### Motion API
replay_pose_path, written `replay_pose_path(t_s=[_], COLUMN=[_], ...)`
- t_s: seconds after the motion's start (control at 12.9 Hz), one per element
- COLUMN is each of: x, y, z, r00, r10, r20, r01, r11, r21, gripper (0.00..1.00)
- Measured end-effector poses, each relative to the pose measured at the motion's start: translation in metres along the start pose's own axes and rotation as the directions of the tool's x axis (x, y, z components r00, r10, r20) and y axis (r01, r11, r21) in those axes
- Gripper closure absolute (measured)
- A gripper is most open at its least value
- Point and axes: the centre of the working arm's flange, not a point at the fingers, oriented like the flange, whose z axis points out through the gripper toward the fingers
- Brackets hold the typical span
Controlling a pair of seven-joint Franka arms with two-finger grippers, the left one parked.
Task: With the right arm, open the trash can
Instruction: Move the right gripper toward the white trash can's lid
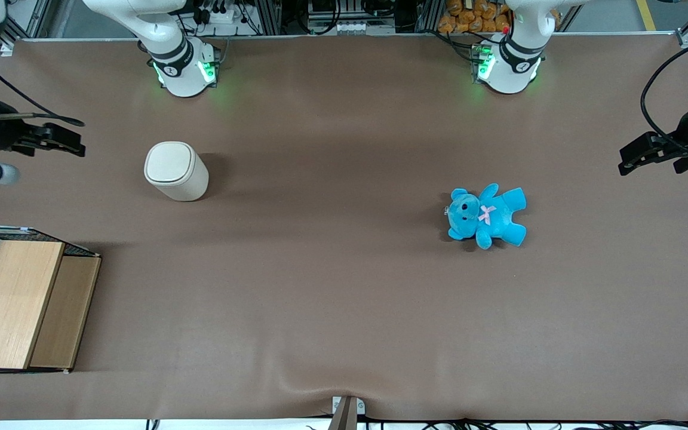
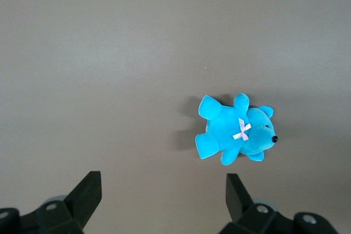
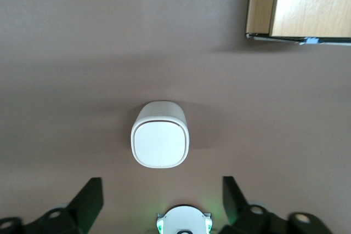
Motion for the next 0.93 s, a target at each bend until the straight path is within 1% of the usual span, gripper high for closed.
replay_pose_path(t_s=[0.08,0.16,0.23,0.39,0.47,0.62,0.7,0.78,0.85,0.93], x=[0.001,0.003,0.003,-0.003,-0.010,-0.021,-0.024,-0.028,-0.031,-0.035], y=[-0.004,-0.008,-0.012,-0.016,-0.017,-0.015,-0.013,-0.012,-0.010,-0.009], z=[0.009,0.019,0.030,0.054,0.066,0.088,0.098,0.107,0.117,0.130], r00=[1.000,1.000,0.999,1.000,1.000,0.999,0.999,0.998,0.998,0.998], r10=[0.005,0.015,0.022,0.024,0.024,0.027,0.031,0.034,0.036,0.037], r20=[0.015,0.023,0.025,0.016,0.018,0.036,0.042,0.048,0.052,0.051], r01=[-0.005,-0.015,-0.022,-0.024,-0.024,-0.028,-0.031,-0.034,-0.037,-0.038], r11=[1.000,1.000,1.000,1.000,1.000,1.000,1.000,0.999,0.999,0.999], r21=[0.001,0.002,0.002,0.004,0.003,0.002,0.002,0.003,0.003,0.004], gripper=[0.20,0.20,0.26,0.52,0.63,0.87,0.93,0.93,0.99,0.99])
